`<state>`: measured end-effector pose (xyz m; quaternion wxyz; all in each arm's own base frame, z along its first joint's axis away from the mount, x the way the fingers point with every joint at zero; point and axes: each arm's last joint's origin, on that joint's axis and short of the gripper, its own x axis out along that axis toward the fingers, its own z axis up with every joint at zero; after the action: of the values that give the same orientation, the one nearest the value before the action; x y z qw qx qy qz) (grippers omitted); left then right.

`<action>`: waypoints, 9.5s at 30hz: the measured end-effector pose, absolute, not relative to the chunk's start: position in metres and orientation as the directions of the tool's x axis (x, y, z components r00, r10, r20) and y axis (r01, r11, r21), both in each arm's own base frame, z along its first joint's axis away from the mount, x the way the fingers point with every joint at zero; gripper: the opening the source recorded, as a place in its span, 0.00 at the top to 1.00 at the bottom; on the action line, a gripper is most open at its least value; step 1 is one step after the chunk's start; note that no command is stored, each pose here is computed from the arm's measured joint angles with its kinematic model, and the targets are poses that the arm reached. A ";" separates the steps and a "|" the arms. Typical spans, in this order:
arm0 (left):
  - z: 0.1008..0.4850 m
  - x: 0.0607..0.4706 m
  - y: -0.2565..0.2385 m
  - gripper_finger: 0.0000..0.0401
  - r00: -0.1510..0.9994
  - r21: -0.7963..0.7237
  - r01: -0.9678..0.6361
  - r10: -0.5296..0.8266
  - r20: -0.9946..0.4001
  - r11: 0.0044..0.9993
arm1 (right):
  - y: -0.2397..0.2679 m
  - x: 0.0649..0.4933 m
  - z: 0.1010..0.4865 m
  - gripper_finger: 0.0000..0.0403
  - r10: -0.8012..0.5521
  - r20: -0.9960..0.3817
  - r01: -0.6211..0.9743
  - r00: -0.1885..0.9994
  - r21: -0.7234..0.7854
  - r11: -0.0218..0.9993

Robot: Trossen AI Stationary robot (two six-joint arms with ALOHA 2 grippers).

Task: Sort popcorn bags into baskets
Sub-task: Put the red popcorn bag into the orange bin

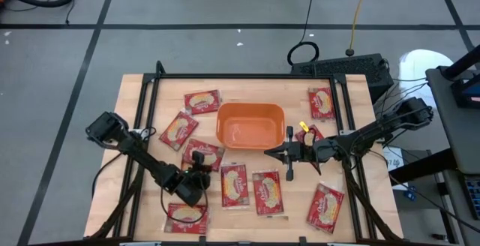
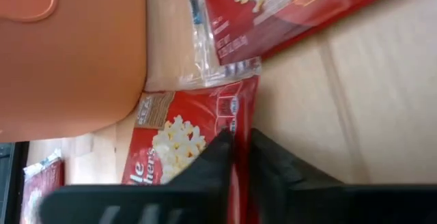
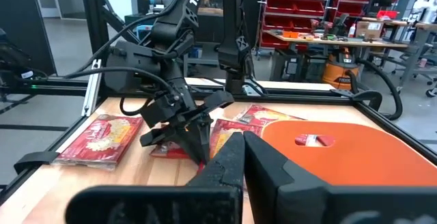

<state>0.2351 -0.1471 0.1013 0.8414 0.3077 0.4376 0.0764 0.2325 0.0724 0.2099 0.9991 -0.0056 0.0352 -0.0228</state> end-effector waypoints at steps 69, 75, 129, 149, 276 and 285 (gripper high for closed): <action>0.304 0.229 -0.119 1.00 0.994 0.475 0.021 -0.067 0.081 0.880 | 0.068 0.338 0.210 0.63 0.148 0.225 -0.108 0.963 -0.183 0.977; 0.301 0.233 -0.120 1.00 0.994 0.479 0.032 -0.078 0.077 0.877 | 0.068 0.337 0.214 0.77 0.148 0.270 -0.094 0.951 -0.201 0.975; 0.259 0.237 -0.022 0.46 0.830 0.117 -0.383 0.397 -0.393 0.916 | 0.036 0.270 0.281 0.92 -0.148 -0.117 -0.011 0.982 -0.816 0.578; 0.264 0.242 -0.009 0.46 0.867 0.041 -0.342 0.332 -0.372 0.939 | 0.033 0.263 0.252 0.92 -0.169 -0.399 -0.329 0.901 -0.884 0.331; 0.262 0.246 0.008 0.46 0.866 0.094 -0.319 0.330 -0.376 0.943 | -0.031 0.254 0.264 0.81 -0.298 -0.310 0.212 0.903 -0.284 0.935; 0.237 0.261 0.034 0.46 0.784 0.119 -0.425 0.431 -0.447 0.897 | -0.037 0.329 0.276 0.98 -0.143 -0.495 0.153 0.857 -0.021 0.988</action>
<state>0.2607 0.0341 0.2374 0.9444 0.0061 0.2380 0.2266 0.3289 -0.0366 0.2763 0.9635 0.0097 0.2562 -0.0767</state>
